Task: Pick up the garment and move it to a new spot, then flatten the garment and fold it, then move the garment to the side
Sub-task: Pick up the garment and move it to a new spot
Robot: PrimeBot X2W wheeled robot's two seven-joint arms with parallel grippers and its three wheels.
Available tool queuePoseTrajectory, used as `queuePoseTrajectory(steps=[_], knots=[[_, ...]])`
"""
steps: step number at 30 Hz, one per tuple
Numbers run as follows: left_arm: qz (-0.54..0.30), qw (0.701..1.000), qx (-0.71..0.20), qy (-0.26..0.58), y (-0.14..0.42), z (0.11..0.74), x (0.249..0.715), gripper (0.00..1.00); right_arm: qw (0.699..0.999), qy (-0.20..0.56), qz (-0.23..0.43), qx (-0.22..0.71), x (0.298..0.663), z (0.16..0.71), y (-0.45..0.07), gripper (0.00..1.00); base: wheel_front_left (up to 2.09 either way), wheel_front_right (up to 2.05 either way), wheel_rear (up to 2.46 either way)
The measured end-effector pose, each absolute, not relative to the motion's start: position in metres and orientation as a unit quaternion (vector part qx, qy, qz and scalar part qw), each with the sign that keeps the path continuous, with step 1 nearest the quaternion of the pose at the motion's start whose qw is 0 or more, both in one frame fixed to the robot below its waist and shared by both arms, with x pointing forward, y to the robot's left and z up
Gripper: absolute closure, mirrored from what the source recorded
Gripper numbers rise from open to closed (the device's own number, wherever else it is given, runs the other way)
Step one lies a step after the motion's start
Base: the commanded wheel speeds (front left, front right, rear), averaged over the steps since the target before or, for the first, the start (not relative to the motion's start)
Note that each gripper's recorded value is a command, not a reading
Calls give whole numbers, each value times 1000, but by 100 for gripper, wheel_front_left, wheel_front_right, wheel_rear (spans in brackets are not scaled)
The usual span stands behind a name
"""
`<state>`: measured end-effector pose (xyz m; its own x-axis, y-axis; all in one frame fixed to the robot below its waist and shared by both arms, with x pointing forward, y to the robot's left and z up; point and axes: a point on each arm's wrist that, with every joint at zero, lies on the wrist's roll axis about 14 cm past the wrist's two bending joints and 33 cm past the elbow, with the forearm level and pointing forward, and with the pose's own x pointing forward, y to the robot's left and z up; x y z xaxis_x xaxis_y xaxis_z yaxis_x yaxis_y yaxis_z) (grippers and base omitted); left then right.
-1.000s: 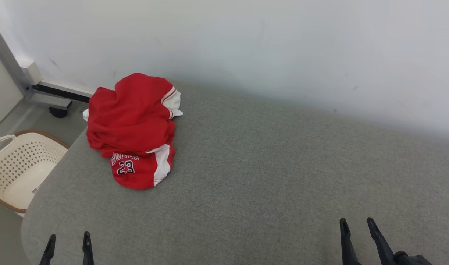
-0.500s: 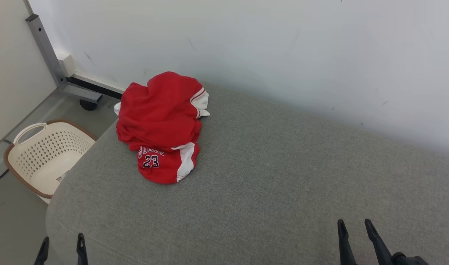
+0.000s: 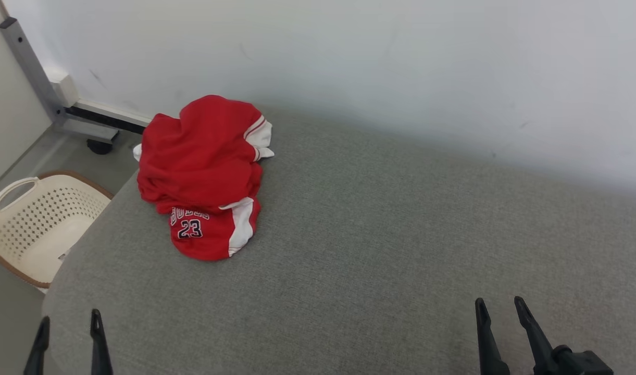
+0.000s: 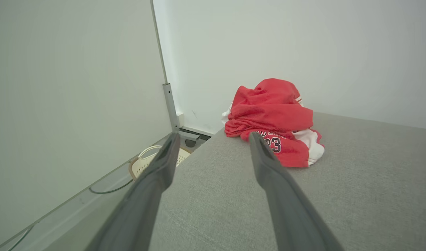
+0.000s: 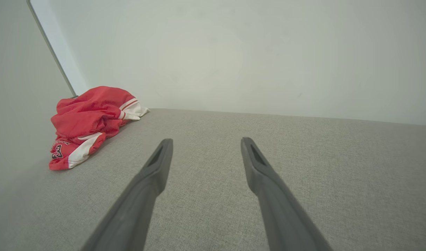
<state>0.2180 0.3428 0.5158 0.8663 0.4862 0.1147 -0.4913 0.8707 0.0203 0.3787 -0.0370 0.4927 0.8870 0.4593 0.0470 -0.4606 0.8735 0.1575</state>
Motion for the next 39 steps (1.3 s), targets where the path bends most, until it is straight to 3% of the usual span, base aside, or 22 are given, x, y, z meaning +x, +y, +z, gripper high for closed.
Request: queuePoseTrajectory(steps=[10,22,31,39], knots=[[217,967,51,-120,351,568,292,0,979,-21,185,78,396,497,-71,0,0,0,0],[160,967,99,-172,363,622,419,0,991,-28,99,86,426,490,-127,0,0,0,0],[128,983,78,-109,360,575,500,0,995,-11,48,83,438,470,-162,0,0,0,0],[128,991,37,8,359,493,536,0,997,12,12,72,435,452,-188,0,0,0,0]])
